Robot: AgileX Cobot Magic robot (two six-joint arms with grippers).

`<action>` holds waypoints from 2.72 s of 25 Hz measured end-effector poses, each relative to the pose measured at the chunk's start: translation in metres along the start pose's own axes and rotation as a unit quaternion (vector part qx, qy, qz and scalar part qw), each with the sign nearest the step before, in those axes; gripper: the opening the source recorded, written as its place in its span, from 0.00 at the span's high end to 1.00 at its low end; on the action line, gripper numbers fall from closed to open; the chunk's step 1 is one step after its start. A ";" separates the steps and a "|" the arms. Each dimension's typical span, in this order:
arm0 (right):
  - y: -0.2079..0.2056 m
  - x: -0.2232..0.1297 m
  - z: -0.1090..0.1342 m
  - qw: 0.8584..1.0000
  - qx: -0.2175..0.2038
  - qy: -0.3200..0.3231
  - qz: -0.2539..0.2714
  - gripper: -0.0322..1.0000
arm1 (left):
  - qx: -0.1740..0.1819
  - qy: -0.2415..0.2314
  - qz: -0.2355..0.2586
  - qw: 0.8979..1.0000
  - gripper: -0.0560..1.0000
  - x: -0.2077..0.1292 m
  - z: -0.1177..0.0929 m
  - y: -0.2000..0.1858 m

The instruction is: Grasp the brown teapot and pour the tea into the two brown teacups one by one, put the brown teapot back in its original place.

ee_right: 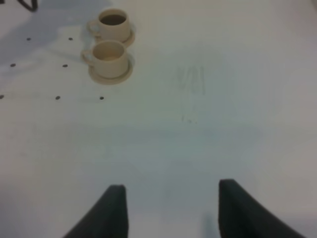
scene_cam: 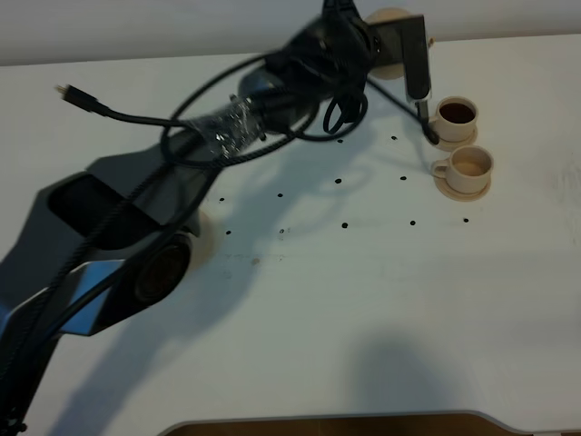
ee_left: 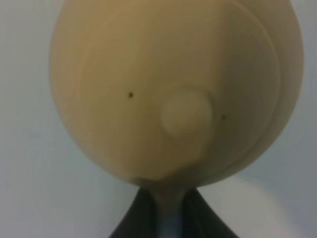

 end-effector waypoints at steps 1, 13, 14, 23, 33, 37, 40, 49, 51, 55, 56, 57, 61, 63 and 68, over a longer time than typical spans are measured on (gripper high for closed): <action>0.000 0.000 0.000 1.000 0.000 0.000 0.000 0.57 | -0.025 -0.019 0.006 1.000 0.83 -0.001 -0.003 -0.006; 0.000 0.000 0.000 1.000 0.000 0.000 0.000 0.57 | -0.230 -0.135 0.083 0.960 0.83 -0.013 -0.057 -0.036; 0.000 0.000 0.000 1.000 0.000 0.000 0.000 0.57 | -0.232 -0.140 0.086 0.959 0.83 -0.013 -0.059 -0.035; 0.000 0.000 0.000 1.000 0.000 0.000 0.000 0.57 | -0.241 -0.125 0.090 0.958 0.83 -0.017 -0.071 -0.023; 0.000 0.000 0.000 1.000 0.000 0.000 0.000 0.57 | -0.277 -0.096 0.104 0.950 0.83 -0.020 -0.052 -0.068; 0.000 0.000 0.000 1.000 0.000 0.001 0.000 0.57 | -0.280 -0.108 0.092 0.949 0.83 -0.018 -0.044 -0.077; 0.000 0.000 0.000 1.000 0.000 0.001 0.000 0.57 | -0.275 -0.115 0.086 0.951 0.83 -0.017 -0.037 -0.083; 0.000 0.000 0.000 1.000 0.000 0.000 0.000 0.57 | -0.292 -0.113 0.118 0.942 0.83 -0.033 -0.048 -0.087; 0.000 0.000 0.000 1.000 0.000 0.000 0.000 0.57 | -0.302 -0.106 0.140 0.937 0.83 -0.044 -0.059 -0.082; 0.000 0.000 0.000 1.000 0.000 0.000 0.000 0.57 | -0.308 -0.095 0.161 0.933 0.83 -0.058 -0.069 -0.075; 0.000 0.000 0.000 1.000 0.000 0.000 0.000 0.57 | -0.300 -0.093 0.149 0.938 0.83 -0.056 -0.068 -0.071; 0.000 0.000 0.000 1.000 0.000 0.000 0.000 0.57 | -0.289 -0.091 0.129 0.944 0.83 -0.051 -0.066 -0.067; 0.000 0.000 0.000 1.000 0.001 0.001 0.000 0.57 | -0.244 -0.058 0.044 0.967 0.83 -0.031 -0.056 -0.050; 0.000 0.000 0.000 1.000 0.001 0.001 0.000 0.57 | -0.226 -0.022 0.017 0.974 0.83 -0.025 -0.057 -0.039; 0.000 0.000 0.000 1.000 0.001 0.001 0.000 0.57 | -0.196 0.081 -0.004 0.977 0.83 -0.017 -0.072 -0.020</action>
Point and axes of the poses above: a point on each arm's last joint axis where the gripper is mounted, y pointing out along that axis toward the gripper, z along the wrist's bending axis when the last joint is at zero, x = y × z, the point moved 6 cm from there along y, pointing out along that axis toward the gripper, and after that the axes turned 10 degrees about -y, right-handed, at the moved point
